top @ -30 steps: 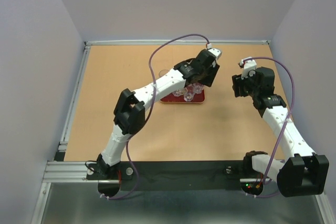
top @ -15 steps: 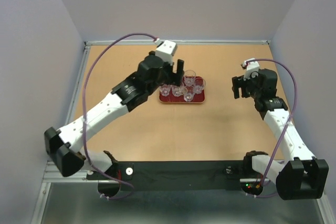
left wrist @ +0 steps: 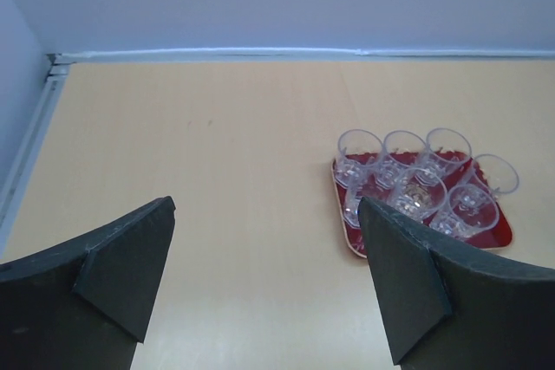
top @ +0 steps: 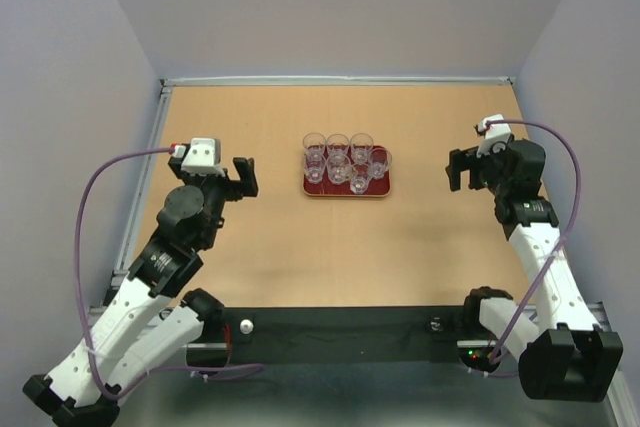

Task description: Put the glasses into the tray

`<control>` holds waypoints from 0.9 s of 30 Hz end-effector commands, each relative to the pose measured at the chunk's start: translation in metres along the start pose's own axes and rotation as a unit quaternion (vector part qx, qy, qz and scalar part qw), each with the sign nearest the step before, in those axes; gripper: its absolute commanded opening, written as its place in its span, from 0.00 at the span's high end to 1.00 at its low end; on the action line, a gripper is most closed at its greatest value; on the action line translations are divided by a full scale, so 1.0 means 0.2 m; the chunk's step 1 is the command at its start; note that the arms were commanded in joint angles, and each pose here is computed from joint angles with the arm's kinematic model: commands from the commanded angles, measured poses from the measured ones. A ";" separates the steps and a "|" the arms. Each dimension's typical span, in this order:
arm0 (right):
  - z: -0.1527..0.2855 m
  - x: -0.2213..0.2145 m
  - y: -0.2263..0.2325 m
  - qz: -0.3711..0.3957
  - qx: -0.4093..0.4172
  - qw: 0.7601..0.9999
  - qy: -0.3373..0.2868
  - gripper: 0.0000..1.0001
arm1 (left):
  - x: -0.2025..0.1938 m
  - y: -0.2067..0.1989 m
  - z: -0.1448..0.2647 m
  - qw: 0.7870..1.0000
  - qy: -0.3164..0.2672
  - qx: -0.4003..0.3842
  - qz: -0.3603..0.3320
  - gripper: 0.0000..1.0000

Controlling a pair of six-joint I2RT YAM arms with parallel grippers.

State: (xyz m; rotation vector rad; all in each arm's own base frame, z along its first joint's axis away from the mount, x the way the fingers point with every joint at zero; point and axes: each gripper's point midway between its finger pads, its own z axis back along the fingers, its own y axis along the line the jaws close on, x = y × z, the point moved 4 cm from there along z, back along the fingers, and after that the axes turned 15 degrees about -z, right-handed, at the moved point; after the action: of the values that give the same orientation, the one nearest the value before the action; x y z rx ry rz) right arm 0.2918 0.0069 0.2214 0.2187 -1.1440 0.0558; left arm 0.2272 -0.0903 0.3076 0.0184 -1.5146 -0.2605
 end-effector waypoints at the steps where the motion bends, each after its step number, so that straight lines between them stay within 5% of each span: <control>1: 0.05 0.06 0.02 -0.012 0.004 0.999 -0.043 0.00 | -0.05 0.12 0.04 0.997 -0.015 0.076 0.004 0.01; 27: 0.21 0.15 -0.19 -0.189 -0.201 0.948 -0.162 0.00 | -0.06 0.16 0.11 0.994 -0.055 0.087 0.026 0.01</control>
State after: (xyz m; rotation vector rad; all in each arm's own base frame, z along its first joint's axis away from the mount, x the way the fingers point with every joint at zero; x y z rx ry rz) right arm 0.2720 -0.0287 0.2497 0.1117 -1.3014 -0.4692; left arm 0.2089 -0.0548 0.2980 0.1108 -1.6062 -0.1114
